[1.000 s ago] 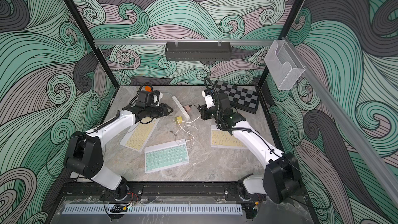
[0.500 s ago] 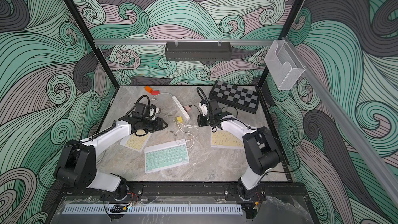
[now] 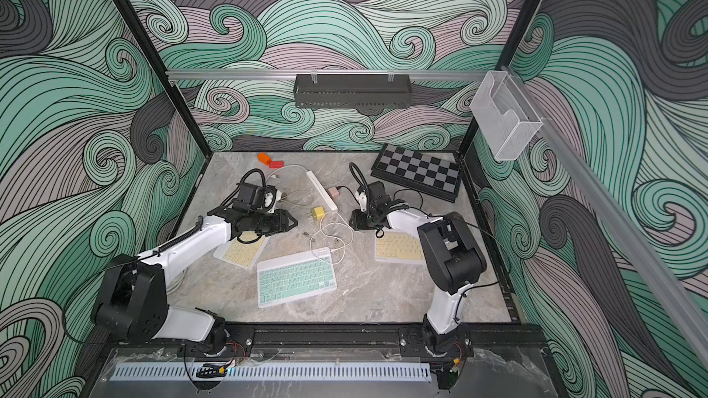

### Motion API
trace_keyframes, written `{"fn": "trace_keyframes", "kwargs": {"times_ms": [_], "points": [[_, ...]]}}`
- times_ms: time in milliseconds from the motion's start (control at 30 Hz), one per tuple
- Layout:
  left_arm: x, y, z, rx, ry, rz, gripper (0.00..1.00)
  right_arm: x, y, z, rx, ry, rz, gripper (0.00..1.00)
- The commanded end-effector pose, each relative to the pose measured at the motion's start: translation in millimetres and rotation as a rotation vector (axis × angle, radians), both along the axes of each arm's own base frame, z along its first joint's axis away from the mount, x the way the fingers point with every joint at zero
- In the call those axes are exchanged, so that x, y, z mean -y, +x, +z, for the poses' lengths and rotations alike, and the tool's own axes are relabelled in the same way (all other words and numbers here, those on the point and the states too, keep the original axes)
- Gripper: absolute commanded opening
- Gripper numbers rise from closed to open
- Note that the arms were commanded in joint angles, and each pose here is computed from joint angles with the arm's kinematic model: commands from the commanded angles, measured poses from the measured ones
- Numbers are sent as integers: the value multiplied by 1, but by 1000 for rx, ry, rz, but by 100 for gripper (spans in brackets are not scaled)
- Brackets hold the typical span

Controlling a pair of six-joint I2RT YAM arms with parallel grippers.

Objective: Unplug the wireless keyboard
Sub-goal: Place the power cord at the center of the board.

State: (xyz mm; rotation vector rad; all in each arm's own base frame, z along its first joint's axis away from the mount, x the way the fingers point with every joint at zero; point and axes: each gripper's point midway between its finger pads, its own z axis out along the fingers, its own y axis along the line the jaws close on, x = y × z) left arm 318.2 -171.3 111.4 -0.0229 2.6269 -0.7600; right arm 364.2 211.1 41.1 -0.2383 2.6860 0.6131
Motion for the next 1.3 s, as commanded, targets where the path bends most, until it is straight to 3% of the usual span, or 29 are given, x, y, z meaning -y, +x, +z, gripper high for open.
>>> {"fn": "trace_keyframes", "kwargs": {"times_ms": [0, 300, 467, 667, 800, 1033, 1267], "points": [[-3, -5, 3, 5, 13, -16, 52, -1, 11, 12, 28, 17, -16, 48], [-8, -14, 2, -8, 35, -16, 52, 6, 6, 56, 117, 40, -22, 56], [-11, -21, 2, -13, 32, -10, 52, 0, -21, 77, 106, 120, 25, 54], [-12, -28, 1, -23, 18, 0, 52, -24, -79, 60, -9, 204, 95, 53], [-9, -31, -1, -38, 5, -9, 52, -35, -101, 40, -112, 293, 58, 54], [-9, -34, -2, -42, 0, -9, 52, -29, -91, 24, -118, 288, -68, 48], [-7, -34, -4, -47, -12, -7, 52, -37, -85, 8, -154, 279, -46, 46]]}}
